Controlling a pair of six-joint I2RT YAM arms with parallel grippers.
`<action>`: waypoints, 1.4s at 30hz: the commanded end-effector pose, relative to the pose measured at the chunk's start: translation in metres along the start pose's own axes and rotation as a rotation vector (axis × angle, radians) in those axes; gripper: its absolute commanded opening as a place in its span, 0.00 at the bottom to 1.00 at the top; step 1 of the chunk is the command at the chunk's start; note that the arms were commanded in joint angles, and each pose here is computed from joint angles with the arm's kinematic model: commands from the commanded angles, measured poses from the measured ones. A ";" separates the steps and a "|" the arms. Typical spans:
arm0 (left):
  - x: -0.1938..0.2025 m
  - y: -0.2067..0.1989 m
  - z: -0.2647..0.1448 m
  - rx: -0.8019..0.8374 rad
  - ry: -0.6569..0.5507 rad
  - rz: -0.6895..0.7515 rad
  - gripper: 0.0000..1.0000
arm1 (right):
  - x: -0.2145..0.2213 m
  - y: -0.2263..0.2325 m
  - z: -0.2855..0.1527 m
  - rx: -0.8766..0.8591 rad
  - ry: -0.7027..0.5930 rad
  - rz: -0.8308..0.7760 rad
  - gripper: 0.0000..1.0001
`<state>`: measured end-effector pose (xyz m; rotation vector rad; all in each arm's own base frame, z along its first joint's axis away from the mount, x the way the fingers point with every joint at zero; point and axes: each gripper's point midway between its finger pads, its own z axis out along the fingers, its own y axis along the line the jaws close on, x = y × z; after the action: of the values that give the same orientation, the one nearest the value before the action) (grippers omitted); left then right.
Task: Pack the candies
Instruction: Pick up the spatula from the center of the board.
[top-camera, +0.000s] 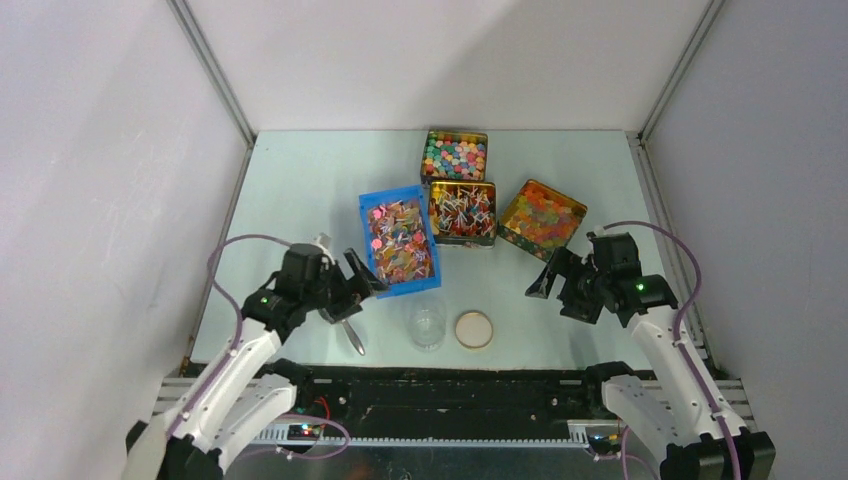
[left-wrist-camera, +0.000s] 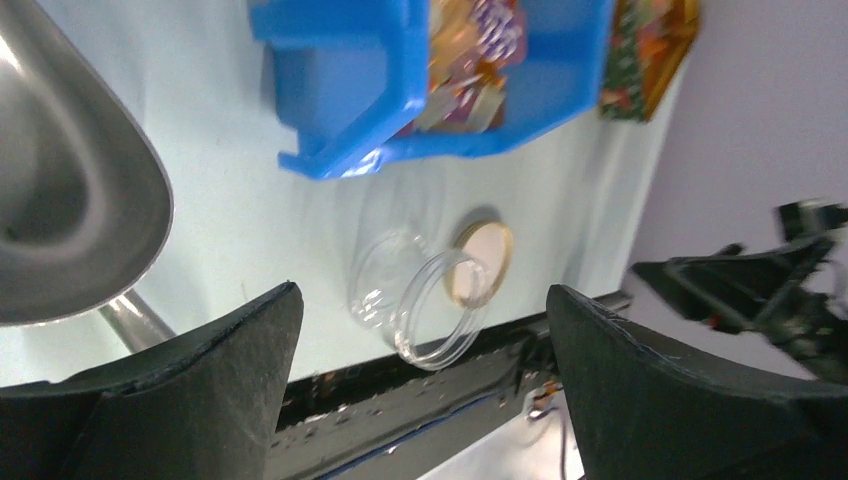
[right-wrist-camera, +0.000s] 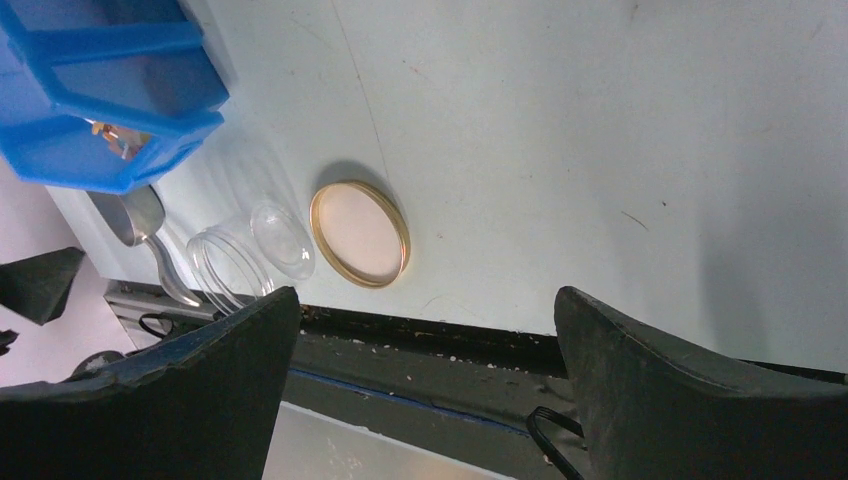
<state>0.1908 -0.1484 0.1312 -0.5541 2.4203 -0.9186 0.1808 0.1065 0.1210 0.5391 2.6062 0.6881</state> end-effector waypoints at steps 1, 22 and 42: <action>0.002 -0.010 0.004 -0.055 0.005 0.068 0.98 | 0.000 0.003 -0.008 -0.004 -0.023 -0.053 1.00; -0.022 0.090 -0.030 -0.667 -0.123 0.028 0.89 | 0.026 0.025 0.011 -0.049 0.108 -0.130 0.94; -0.018 0.134 0.021 -0.513 -0.071 -0.277 0.63 | 0.046 0.050 0.016 -0.141 0.204 -0.181 0.85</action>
<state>0.1716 -0.0473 0.0293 -1.1288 2.5866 -0.2378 0.1578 0.1615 0.1115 0.2351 2.7557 0.8246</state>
